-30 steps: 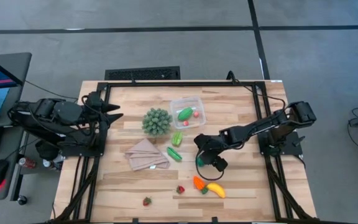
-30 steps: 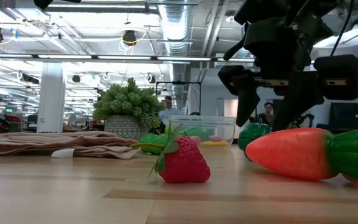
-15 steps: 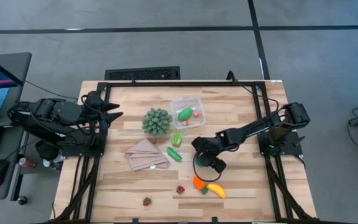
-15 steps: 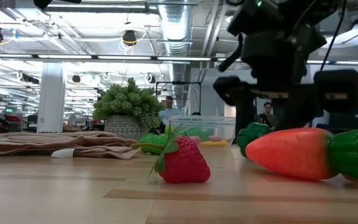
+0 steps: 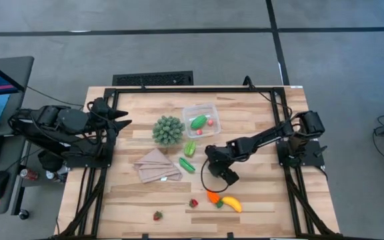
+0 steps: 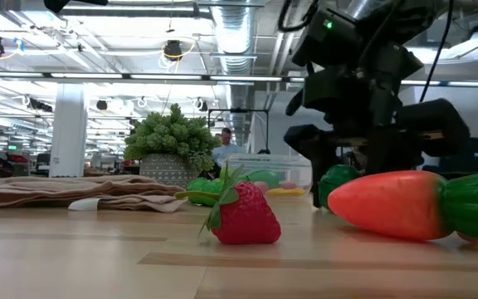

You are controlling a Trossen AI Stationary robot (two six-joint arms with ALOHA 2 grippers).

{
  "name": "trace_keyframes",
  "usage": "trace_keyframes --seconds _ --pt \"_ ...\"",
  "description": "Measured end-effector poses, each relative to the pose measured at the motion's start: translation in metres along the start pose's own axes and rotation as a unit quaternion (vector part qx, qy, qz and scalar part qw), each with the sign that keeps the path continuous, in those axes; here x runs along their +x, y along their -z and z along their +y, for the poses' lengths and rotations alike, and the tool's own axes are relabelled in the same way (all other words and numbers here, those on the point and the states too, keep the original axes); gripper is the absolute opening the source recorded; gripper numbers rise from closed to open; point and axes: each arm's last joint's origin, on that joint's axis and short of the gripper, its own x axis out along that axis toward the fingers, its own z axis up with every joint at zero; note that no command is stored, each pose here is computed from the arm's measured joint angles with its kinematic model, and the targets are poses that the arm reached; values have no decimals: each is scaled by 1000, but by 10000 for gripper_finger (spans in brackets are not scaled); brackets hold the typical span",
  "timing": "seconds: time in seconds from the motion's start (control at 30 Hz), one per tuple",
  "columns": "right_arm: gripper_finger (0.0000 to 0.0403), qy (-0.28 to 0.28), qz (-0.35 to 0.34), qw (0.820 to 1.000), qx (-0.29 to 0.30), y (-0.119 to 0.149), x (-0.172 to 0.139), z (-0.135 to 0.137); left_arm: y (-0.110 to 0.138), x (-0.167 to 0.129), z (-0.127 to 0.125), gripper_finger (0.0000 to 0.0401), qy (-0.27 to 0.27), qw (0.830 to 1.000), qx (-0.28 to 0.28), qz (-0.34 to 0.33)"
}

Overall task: Pick and placing Produce into tupperware
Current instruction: Put the green bell pepper into the transparent bin

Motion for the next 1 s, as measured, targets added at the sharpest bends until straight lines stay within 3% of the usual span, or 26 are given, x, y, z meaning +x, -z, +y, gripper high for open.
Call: trace_keyframes --seconds 0.37,0.6,0.87,1.0 --pt "243 -1 -3 996 90 3 -2 -7 0 0 0 180 -4 1000 2 -1" --pt "214 0 -3 995 96 3 -2 -8 0 0 0 180 -4 1000 2 -1" --pt "235 1 -7 993 120 2 -2 -8 0 0 0 180 -4 1000 2 -1" --pt "225 2 -11 992 128 2 -3 -8 0 0 0 180 -4 1000 2 -1"
